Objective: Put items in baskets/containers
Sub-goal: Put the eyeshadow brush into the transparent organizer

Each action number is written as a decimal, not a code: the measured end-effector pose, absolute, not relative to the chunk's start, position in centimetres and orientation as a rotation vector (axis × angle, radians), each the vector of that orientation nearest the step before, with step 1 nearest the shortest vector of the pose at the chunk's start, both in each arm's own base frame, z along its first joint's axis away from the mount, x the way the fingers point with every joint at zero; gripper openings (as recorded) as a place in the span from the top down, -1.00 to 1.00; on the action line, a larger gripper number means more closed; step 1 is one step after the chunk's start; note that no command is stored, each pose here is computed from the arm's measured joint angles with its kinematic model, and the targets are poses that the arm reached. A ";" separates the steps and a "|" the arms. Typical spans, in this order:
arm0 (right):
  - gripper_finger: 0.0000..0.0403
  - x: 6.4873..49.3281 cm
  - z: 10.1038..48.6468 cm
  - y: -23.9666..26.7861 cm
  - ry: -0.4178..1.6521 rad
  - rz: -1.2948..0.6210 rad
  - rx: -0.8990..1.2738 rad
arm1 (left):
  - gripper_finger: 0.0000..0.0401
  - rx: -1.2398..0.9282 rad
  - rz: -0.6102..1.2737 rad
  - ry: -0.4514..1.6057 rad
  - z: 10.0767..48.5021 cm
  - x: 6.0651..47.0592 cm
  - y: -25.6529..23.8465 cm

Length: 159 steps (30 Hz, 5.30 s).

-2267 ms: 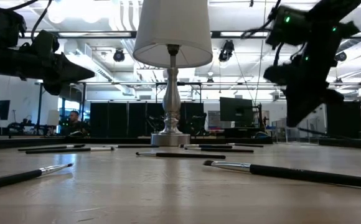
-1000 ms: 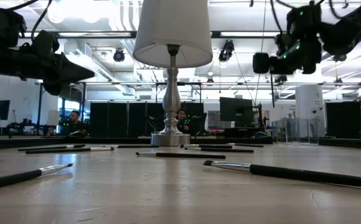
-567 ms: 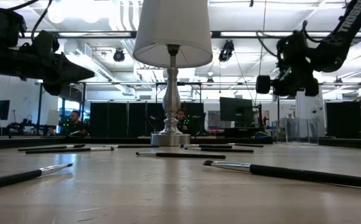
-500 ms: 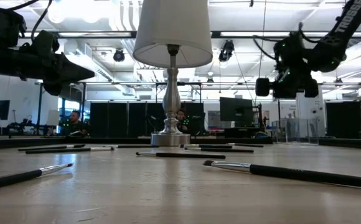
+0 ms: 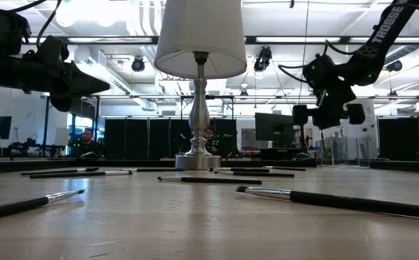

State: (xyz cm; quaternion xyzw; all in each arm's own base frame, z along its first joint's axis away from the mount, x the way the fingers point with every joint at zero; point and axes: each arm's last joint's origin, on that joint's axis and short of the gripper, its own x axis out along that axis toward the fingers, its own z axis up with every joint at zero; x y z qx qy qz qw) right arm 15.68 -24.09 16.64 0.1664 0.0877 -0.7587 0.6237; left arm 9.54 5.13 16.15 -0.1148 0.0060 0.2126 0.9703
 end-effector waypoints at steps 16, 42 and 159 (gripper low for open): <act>0.72 15.3 17.5 -23.5 0.183 -1.733 0.436 | 1.00 -0.252 0.430 0.008 16.2 9.5 5.1; 0.96 18.6 20.8 -13.0 0.241 -0.886 0.256 | 1.00 -0.265 0.434 0.050 15.7 9.5 5.1; 0.96 24.0 20.7 -1.2 -0.103 -0.417 0.226 | 1.00 -0.424 0.146 -0.135 16.9 14.7 1.9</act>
